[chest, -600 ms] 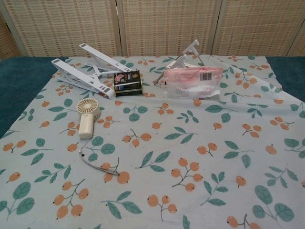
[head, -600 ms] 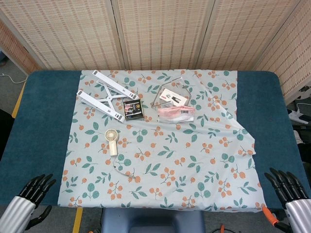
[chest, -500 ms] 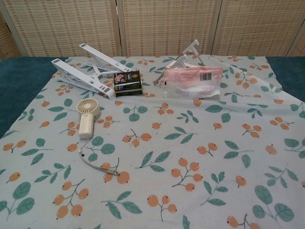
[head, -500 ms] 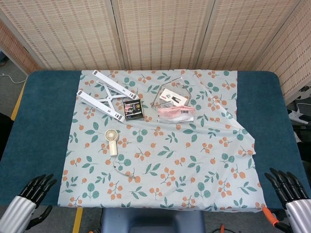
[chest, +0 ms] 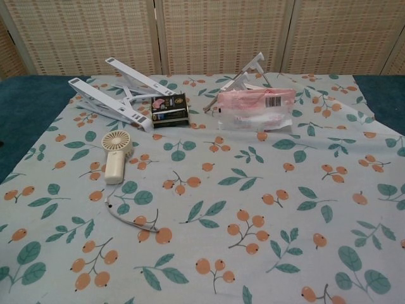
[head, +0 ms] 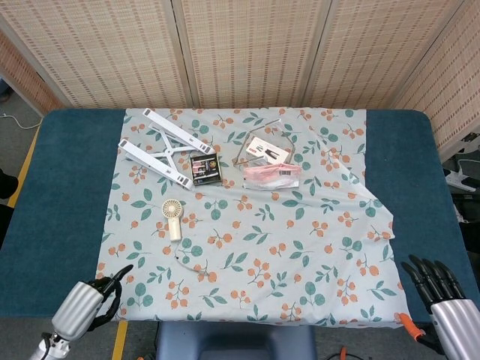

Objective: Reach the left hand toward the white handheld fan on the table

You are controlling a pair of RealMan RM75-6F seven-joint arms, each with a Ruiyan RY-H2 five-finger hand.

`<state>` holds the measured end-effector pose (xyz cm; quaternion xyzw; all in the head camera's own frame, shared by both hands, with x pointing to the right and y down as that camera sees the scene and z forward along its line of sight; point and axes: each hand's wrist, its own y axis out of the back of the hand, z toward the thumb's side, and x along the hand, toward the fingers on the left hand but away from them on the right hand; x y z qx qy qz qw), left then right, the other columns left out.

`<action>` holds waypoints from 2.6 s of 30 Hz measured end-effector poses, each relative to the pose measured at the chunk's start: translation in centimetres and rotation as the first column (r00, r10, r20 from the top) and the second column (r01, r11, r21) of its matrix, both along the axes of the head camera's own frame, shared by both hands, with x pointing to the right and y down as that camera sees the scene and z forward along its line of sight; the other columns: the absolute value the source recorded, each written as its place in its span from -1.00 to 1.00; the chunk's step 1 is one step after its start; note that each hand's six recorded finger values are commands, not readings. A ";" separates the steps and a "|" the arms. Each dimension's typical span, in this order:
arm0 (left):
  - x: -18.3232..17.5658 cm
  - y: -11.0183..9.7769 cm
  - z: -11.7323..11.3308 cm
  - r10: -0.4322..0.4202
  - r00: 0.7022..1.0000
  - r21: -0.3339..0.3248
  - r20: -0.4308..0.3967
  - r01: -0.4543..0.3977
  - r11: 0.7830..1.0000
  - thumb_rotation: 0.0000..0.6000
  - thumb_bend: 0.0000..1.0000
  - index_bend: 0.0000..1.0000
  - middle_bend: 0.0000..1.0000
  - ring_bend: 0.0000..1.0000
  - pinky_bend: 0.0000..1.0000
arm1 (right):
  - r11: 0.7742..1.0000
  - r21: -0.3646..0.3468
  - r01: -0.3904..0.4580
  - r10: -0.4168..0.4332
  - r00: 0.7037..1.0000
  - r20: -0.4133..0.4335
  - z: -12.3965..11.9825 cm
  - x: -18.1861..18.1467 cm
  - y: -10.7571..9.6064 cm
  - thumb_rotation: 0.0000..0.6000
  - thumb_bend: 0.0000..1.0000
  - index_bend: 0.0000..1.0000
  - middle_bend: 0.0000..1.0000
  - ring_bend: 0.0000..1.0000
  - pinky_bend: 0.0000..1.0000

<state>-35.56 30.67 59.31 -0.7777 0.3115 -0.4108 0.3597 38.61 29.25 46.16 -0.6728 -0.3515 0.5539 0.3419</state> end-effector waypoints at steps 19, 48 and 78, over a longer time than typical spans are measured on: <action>5.9 -8.3 13.0 0.095 0.968 -0.086 0.231 -0.077 0.993 1.00 0.89 -0.90 1.00 0.93 1.00 | 0.999 0.032 0.001 0.003 0.992 -0.122 2.8 0.0 -0.2 1.00 -0.62 -1.00 -1.00 -1.00 -1.00; 5.7 -9.9 15.7 0.109 0.943 -0.085 0.316 -0.087 0.993 1.00 0.86 -0.97 1.00 0.93 1.00 | 0.999 0.027 -0.023 0.027 0.987 -0.161 3.2 0.8 -0.6 1.00 -0.62 -1.00 -1.00 -1.00 -1.00; 5.5 -9.4 15.8 0.142 0.932 -0.085 0.335 -0.120 0.989 1.00 0.86 -0.94 1.00 0.94 1.00 | 0.999 0.033 -0.032 0.037 0.985 -0.167 2.9 1.0 -0.6 1.00 -0.62 -1.00 -1.00 -1.00 -1.00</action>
